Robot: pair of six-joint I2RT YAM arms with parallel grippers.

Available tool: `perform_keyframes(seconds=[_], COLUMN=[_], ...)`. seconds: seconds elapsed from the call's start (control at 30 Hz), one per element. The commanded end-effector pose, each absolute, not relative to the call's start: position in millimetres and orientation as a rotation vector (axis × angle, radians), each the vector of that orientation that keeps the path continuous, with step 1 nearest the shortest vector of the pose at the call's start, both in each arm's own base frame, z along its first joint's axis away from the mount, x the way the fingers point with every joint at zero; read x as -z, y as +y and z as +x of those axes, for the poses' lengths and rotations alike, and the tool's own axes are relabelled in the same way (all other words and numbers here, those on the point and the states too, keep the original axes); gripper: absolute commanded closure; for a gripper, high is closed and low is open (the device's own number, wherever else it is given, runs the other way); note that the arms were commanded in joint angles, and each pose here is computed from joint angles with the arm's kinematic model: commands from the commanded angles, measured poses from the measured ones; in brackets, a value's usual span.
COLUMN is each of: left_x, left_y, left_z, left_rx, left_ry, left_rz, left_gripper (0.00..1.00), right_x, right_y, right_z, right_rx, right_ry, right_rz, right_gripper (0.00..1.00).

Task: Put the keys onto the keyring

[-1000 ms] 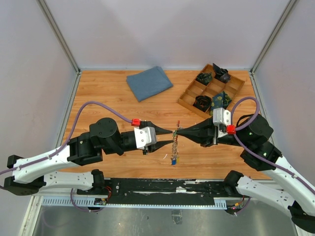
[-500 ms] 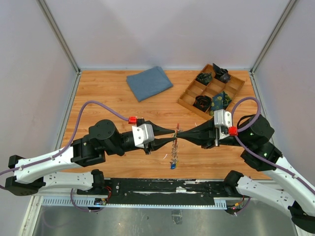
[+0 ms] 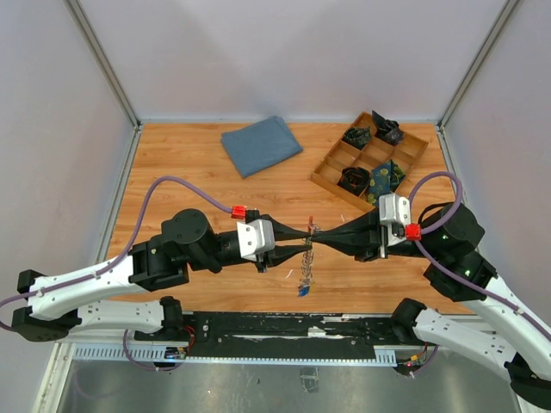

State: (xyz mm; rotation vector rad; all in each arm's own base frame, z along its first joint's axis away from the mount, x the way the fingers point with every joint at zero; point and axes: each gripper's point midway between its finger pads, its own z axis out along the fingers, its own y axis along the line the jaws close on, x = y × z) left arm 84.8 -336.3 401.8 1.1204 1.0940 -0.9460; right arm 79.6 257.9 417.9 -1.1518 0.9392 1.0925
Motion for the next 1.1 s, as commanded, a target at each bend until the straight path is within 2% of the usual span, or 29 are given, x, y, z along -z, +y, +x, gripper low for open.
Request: perform_keyframes(seconds=[0.0,0.13,0.27,0.37,0.5,0.57,0.8,1.07], left_x=[-407.6,-407.7,-409.0,-410.1,-403.9,-398.9,-374.1,-341.9], left_y=[-338.6,-339.0,-338.6,-337.7,-335.7,-333.3,-317.9,-311.9], left_z=[81.7,82.9,85.3,89.3,94.8,97.9,117.5,138.5], left_rx=[0.967,0.963,0.953,0.931,0.868,0.821,0.589,0.349], left_ry=[1.071,1.074,1.081,1.099,1.144,1.170,1.271,1.360], left_rz=[1.115,1.113,1.103,1.098,1.142,1.181,1.316,1.468], left_gripper=[0.74,0.89,0.99,1.00,1.00,1.00,0.99,0.99], right_x=[-442.2,-440.8,-438.0,-434.7,-427.0,-419.0,-381.6,-365.4], right_y=[251.6,251.3,250.8,248.9,241.0,236.2,228.3,239.6], right_z=[70.2,70.3,71.4,73.2,81.2,90.3,111.5,105.1], right_rx=[-1.098,-1.096,-1.088,-1.066,-0.985,-0.921,-0.759,-0.710], right_ry=[0.843,0.848,0.859,0.876,0.941,0.996,1.123,0.940], right_rz=[-1.125,-1.126,-1.128,-1.134,-1.141,-1.138,-1.198,-1.343], right_gripper=[0.99,1.00,0.99,0.93,0.72,0.67,0.62,0.66])
